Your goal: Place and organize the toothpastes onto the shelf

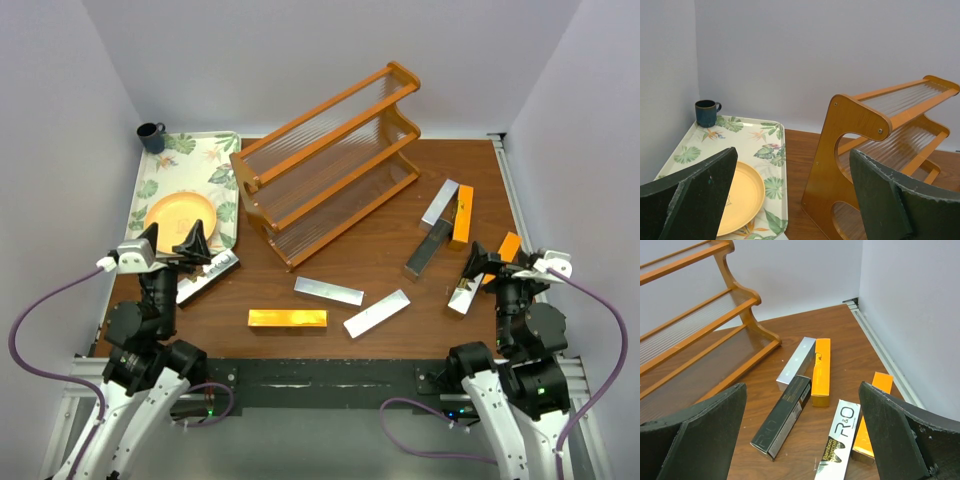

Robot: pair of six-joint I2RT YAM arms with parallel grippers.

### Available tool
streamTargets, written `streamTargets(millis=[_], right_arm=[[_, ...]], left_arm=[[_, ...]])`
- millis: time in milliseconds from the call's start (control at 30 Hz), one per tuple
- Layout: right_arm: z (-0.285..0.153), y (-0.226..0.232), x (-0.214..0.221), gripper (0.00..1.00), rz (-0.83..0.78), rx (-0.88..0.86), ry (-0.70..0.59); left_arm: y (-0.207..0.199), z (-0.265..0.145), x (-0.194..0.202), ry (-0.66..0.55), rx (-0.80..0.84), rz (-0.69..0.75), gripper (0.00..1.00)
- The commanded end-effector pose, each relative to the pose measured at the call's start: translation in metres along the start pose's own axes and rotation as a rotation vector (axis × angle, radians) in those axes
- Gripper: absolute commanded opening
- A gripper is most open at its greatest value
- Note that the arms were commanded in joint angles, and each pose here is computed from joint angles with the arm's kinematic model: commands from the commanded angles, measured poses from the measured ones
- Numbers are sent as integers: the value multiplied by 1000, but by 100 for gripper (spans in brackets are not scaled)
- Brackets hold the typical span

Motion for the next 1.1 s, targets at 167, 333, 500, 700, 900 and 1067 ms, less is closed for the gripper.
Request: streamTargets(millis=[167, 333, 500, 700, 900, 1067], right_arm=[[-4, 8, -16, 99, 52, -66, -22], [5, 13, -16, 99, 127, -26, 61], [15, 21, -13, 99, 183, -1, 165], [37, 31, 20, 99, 209, 64, 355], [57, 35, 79, 98, 218, 185, 529], [67, 41, 116, 95, 243, 225, 590]], left_arm=[[-2, 3, -10, -35, 5, -13, 100], [-2, 2, -11, -39, 4, -15, 100], [-1, 1, -11, -40, 3, -16, 100], [0, -2, -12, -52, 0, -24, 100], [1, -4, -14, -58, 2, -32, 100], [2, -6, -16, -68, 2, -39, 100]])
Point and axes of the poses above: each gripper's point midway between its finger pads, its own z axis out along the fingers, its own y axis along the line the jaws close on, x = y × z, the point moved 8 cm from there along -z, back along the fingers, and after that the axes turned 3 degrees about -z, right-handed, at the moved point
